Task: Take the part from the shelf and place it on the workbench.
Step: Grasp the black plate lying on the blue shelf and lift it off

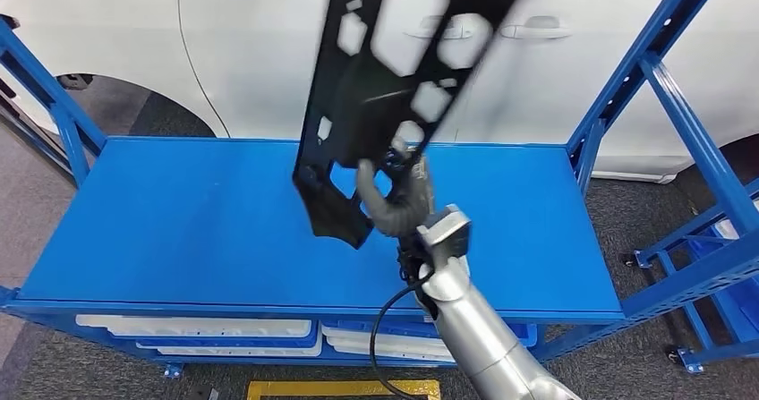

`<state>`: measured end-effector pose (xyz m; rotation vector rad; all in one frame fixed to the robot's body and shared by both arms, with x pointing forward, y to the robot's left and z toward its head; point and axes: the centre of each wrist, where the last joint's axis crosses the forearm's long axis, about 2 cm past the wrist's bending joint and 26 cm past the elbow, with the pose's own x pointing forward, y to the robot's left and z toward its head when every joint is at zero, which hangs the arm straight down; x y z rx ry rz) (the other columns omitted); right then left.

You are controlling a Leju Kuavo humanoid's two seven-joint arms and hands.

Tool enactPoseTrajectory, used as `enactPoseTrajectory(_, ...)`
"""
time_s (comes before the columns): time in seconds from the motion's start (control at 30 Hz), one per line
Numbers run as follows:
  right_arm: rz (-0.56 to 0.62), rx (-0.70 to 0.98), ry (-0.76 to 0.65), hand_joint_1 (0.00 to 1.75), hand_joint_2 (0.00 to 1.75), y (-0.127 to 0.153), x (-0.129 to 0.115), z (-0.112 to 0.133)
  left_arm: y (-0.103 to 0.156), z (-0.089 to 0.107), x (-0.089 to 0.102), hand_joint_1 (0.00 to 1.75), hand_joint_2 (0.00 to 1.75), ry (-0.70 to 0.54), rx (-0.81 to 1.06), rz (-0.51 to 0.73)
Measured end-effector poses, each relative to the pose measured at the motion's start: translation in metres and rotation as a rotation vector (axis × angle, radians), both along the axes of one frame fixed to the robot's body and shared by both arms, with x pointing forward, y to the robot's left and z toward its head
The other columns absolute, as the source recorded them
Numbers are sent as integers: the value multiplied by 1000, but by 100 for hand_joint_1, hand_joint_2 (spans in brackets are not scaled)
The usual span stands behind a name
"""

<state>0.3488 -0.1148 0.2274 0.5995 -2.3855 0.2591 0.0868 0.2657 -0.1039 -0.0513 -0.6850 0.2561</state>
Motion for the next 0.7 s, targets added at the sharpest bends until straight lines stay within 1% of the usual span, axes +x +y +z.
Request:
enactPoseTrajectory(0.07, 169, 111, -41, 175, 175, -10, -14, 10, 1, 0, -1, 0, 0, -8, -6, 5)
enactPoseTrajectory(0.13, 319, 146, -94, 175, 175, -15, -30, 14, 3, 0, 0, 0, 0, -13, -7, 8)
enactPoseTrajectory(0.17, 370, 147, -113, 175, 175, -17, -37, 14, 4, 0, 0, 0, 0, -13, -5, 11)
enactPoseTrajectory(0.23, 432, 128, -150, 175, 175, -18, -49, 15, 6, 0, 0, 0, 0, -6, 1, 15)
enactPoseTrajectory(0.37, 472, 63, -215, 175, 175, -14, -65, 20, 9, -1, -2, 0, 0, 31, 17, 11)
enactPoseTrajectory(0.53, 454, 10, -244, 175, 175, -9, -78, 19, 15, -2, -7, 0, 0, 59, 39, 16)
enactPoseTrajectory(0.7, 427, -32, -281, 175, 175, -11, -87, 20, 20, -3, -13, 0, 0, 71, 49, 27)
